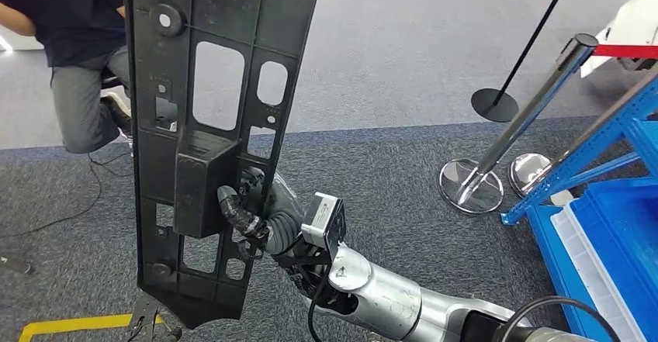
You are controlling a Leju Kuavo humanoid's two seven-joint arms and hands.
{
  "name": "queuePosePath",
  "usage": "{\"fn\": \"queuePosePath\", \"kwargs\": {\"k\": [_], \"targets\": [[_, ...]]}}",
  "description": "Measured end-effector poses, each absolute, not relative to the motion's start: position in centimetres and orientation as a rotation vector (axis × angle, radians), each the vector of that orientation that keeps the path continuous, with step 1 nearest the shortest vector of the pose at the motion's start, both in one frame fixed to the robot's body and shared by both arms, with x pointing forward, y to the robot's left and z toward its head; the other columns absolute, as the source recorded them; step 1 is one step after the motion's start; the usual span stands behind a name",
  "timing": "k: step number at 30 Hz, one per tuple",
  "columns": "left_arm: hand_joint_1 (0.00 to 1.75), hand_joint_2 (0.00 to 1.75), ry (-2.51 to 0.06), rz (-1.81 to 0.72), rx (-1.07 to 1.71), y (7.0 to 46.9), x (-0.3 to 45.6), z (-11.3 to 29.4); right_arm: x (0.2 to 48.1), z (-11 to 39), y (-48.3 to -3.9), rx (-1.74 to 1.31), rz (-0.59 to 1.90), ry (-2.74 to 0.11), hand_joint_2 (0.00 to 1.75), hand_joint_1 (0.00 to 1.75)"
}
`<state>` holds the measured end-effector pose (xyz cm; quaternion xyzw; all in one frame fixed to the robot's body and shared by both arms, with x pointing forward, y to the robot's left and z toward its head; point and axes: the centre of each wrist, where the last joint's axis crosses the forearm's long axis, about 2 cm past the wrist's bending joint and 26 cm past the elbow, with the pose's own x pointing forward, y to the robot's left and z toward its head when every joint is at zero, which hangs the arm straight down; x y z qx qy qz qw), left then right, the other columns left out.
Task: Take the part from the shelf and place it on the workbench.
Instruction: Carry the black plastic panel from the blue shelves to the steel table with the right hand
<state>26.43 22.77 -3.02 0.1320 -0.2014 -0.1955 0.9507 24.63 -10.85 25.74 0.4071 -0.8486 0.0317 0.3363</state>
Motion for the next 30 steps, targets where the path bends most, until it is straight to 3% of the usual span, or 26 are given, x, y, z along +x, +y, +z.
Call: {"fn": "queuePosePath", "kwargs": {"k": [30], "targets": [[0.00, 1.75, -0.416, -0.408, 0.255, 24.4, 27.1, -2.8, 25.8, 26.1, -10.0, 1.086, 0.067, -2.232, 1.75, 1.75]]}}
